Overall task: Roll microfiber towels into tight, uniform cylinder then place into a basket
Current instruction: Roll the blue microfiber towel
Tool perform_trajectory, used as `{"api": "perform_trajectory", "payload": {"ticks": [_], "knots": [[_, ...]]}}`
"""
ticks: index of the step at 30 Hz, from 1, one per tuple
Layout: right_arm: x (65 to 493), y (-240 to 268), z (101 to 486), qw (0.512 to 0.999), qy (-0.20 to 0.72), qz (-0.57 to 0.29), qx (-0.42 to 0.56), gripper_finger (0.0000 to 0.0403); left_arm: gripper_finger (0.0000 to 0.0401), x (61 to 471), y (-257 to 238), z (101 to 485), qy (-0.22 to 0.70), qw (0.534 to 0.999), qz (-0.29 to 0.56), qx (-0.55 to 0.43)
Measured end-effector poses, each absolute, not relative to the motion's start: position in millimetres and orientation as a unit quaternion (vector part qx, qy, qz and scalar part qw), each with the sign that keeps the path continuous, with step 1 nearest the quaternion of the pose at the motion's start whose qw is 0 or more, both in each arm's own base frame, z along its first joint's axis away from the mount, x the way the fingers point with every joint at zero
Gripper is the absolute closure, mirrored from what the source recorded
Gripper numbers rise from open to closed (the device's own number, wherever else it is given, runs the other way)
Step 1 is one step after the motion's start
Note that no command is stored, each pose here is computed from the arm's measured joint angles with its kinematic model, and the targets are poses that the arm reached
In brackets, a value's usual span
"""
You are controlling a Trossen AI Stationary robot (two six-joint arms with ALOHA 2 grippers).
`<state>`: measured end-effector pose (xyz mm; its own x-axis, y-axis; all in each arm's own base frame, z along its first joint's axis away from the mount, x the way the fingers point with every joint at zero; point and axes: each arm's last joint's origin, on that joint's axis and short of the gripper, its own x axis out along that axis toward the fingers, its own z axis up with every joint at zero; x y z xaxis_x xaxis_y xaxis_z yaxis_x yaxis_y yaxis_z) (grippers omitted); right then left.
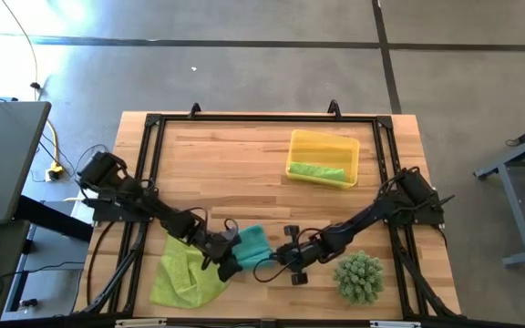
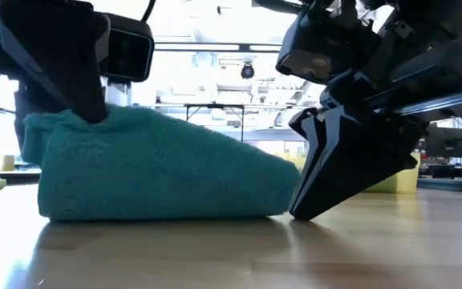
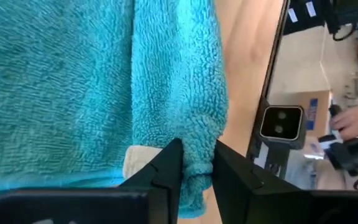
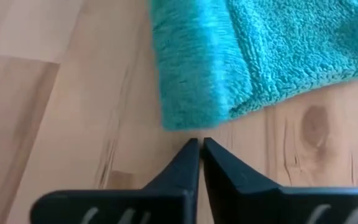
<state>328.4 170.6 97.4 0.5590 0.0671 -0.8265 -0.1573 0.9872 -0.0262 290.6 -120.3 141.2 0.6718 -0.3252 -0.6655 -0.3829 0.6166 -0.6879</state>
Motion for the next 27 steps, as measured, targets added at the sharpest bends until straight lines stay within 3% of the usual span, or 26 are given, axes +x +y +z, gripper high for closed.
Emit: {"api": "perform_trajectory", "payload": {"ticks": [5, 9, 13, 16, 20, 27], "knots": [[322, 173, 110, 0.881, 0.462, 0.057, -0.081, 0.0380, 0.0331, 286, -121, 136, 0.425, 0.792, 0.043, -0.437], [311, 171, 129, 0.876, 0.465, 0.075, -0.101, 0.0320, 0.0338, 285, -129, 122, 0.439, 0.780, 0.058, -0.441], [314, 179, 157, 0.907, 0.398, 0.101, -0.091, 0.0259, 0.0347, 286, -135, 116, 0.435, 0.774, 0.063, -0.456], [318, 189, 158, 0.922, 0.349, 0.126, -0.108, 0.0235, 0.0352, 289, -138, 118, 0.414, 0.776, 0.064, -0.471], [326, 201, 149, 0.928, 0.298, 0.156, -0.159, 0.0235, 0.0359, 288, -139, 117, 0.413, 0.774, 0.076, -0.475], [334, 198, 129, 0.923, 0.304, 0.163, -0.169, 0.0264, 0.0366, 285, -144, 110, 0.428, 0.763, 0.091, -0.476]]}}
